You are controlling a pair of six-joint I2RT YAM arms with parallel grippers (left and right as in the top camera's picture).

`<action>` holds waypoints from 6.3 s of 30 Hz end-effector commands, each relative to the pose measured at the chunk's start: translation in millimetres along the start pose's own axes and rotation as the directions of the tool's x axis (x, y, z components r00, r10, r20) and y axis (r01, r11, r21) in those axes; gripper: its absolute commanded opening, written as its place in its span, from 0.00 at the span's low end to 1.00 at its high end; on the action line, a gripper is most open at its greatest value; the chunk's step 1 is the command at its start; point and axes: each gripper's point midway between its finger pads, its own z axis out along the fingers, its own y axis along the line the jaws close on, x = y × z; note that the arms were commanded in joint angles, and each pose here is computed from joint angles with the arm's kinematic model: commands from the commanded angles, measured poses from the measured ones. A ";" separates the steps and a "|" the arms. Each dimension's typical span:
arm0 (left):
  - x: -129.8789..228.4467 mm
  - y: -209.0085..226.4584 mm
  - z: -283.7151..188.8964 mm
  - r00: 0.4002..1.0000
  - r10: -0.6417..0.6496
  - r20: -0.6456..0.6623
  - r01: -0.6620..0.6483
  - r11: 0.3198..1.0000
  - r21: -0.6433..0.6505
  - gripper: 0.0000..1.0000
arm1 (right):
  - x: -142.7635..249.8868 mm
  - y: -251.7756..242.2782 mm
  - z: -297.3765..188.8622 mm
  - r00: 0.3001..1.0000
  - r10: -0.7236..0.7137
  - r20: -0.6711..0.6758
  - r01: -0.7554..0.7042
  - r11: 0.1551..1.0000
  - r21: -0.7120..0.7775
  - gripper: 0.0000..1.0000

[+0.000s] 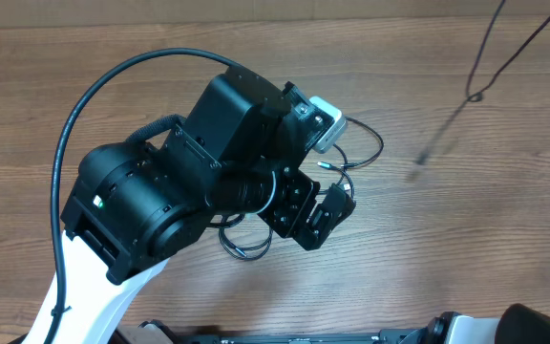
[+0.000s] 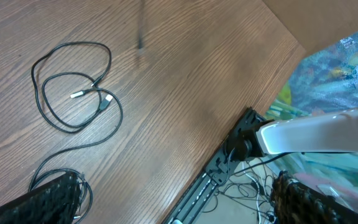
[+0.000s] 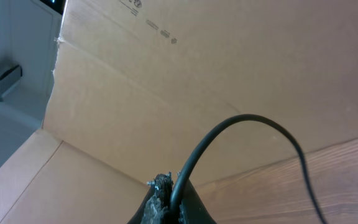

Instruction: Untangle cables

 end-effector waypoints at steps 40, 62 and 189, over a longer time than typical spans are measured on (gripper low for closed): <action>2.2 5.8 11.6 0.999 -0.025 -0.045 0.024 0.999 -0.021 1.00 | 13.4 -326.5 -46.8 0.994 0.104 0.020 -0.073 0.533 0.843 1.00; 6.4 6.9 11.9 0.998 -0.031 -0.063 0.030 0.999 -0.026 1.00 | 77.5 -280.2 -5.3 0.936 0.216 -0.276 0.007 0.776 0.631 1.00; -13.2 97.3 16.6 0.959 -0.257 0.118 0.281 0.826 -0.489 0.99 | 160.5 -339.2 -126.2 0.462 0.333 0.822 -0.663 -0.486 0.569 1.00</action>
